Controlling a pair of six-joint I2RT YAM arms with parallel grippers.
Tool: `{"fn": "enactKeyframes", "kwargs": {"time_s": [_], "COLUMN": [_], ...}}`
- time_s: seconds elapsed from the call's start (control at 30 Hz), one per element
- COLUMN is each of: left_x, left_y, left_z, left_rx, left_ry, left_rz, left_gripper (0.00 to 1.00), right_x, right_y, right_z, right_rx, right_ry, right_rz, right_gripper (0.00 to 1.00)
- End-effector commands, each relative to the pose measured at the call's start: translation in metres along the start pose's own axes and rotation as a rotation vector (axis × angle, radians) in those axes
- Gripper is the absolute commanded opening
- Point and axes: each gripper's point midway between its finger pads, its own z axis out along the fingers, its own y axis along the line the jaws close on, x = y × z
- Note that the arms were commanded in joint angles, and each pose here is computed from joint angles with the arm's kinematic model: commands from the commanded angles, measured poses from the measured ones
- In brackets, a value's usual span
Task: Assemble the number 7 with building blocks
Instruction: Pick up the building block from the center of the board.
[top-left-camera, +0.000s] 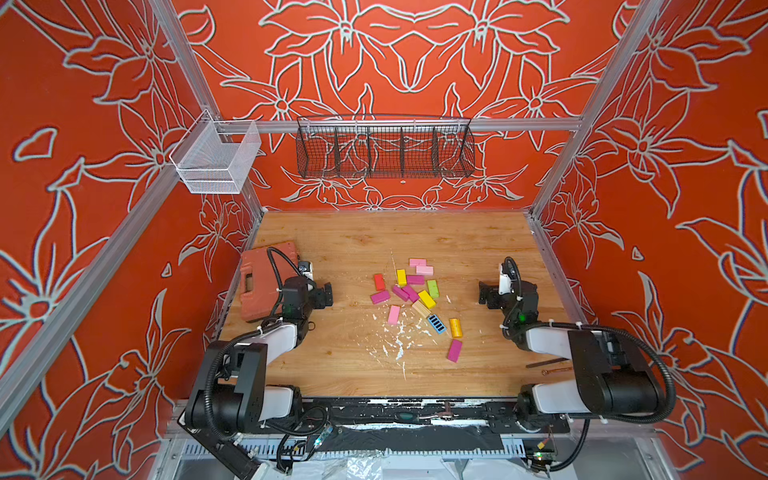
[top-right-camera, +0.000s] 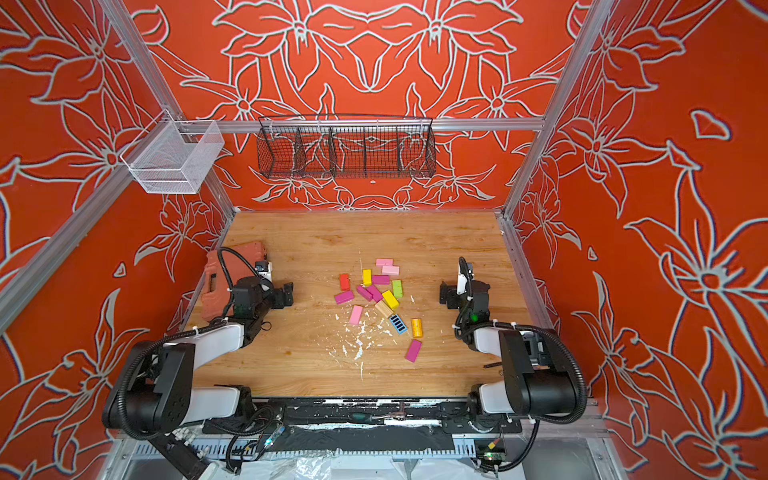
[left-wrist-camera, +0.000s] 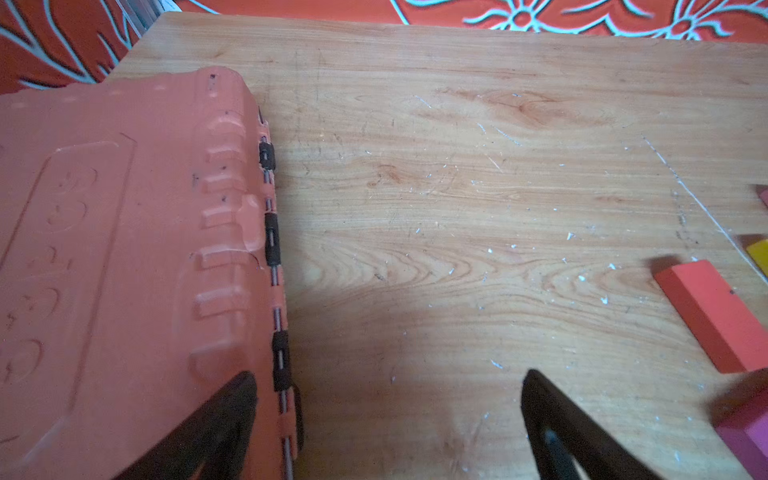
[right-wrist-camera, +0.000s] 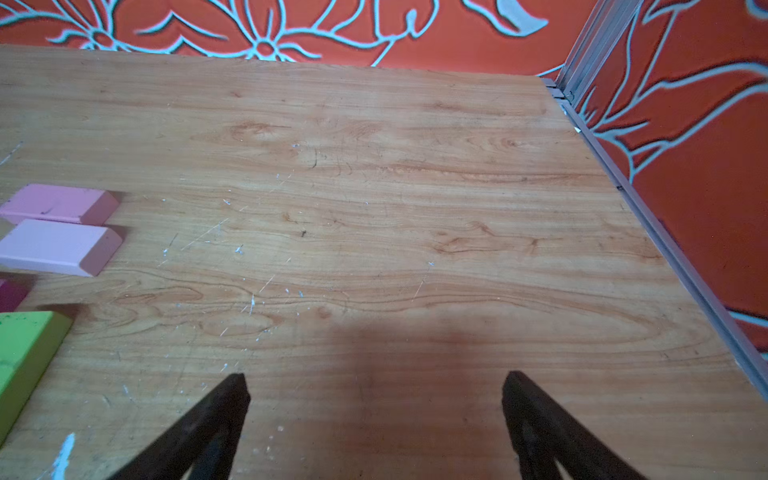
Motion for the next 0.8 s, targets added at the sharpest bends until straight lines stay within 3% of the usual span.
{"fn": "enactKeyframes", "kwargs": {"time_s": [0.0, 0.77], "left_x": [-0.0026, -0.0031], "left_y": [-0.0001, 0.0001], "left_z": [0.0014, 0.0017], "left_rx": [0.005, 0.01], "left_ry": [-0.005, -0.003], "left_rz": [0.003, 0.0], "left_gripper": [0.97, 0.97], "right_x": [-0.0137, -0.0144], "right_y": [-0.0028, -0.0024], "right_z": [0.003, 0.003], "right_rx": [0.009, 0.01], "right_ry": [-0.036, -0.039], "right_rz": [-0.009, -0.014], "right_gripper": [0.98, 0.98]}}
